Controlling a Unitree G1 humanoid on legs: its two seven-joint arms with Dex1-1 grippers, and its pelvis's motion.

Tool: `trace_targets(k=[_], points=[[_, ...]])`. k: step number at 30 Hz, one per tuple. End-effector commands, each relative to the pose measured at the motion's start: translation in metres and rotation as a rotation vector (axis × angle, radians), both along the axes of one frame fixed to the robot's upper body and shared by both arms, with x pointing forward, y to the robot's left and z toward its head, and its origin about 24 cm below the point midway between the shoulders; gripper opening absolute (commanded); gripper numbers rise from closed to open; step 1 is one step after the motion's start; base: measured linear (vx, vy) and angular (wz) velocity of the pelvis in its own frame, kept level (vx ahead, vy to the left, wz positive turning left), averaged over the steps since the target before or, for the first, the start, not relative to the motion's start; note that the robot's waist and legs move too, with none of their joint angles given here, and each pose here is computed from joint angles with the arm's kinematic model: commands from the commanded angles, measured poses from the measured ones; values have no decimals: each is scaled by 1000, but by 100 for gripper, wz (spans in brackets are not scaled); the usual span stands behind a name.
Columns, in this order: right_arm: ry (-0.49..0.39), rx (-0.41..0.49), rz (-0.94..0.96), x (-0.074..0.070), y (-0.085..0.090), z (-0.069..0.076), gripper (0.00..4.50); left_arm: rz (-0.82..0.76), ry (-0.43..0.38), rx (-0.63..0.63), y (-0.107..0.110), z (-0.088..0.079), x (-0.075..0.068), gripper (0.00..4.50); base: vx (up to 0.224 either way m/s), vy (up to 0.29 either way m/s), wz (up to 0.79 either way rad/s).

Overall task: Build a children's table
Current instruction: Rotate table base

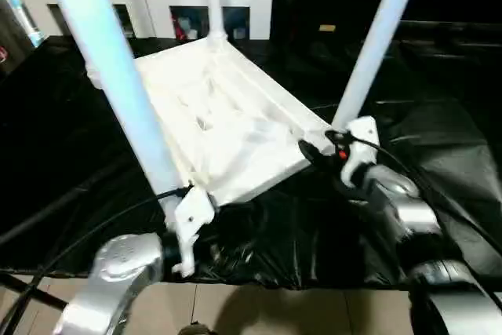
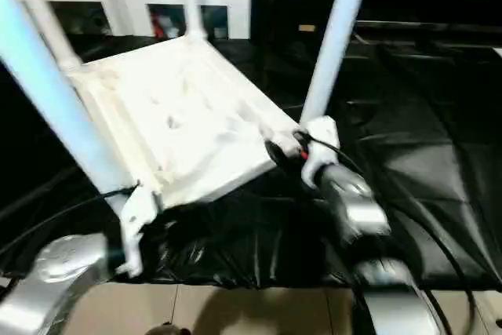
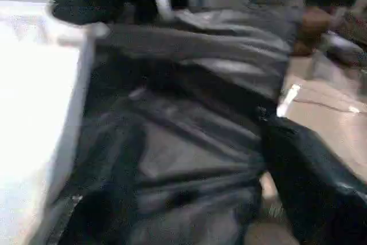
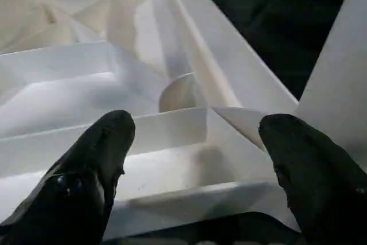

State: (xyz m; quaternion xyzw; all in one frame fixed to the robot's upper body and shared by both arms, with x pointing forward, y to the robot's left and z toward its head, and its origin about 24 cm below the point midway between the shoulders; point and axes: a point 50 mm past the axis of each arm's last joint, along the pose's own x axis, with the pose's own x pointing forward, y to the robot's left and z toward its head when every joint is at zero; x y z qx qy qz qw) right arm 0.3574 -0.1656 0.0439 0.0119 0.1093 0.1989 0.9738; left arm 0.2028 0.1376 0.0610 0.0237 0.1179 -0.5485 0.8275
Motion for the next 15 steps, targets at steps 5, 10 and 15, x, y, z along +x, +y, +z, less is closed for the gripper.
trace_targets(k=[5,10,15], points=[[-5,-14,-72,7,-9,2,407,-55,76,2,21,2,-12,424,0,0,0],[-22,-15,-17,7,-3,2,407,-24,79,2,41,5,-13,446,0,0,0],[-35,-10,50,-4,-8,-4,407,61,114,48,87,11,-12,446,0,0,0]])
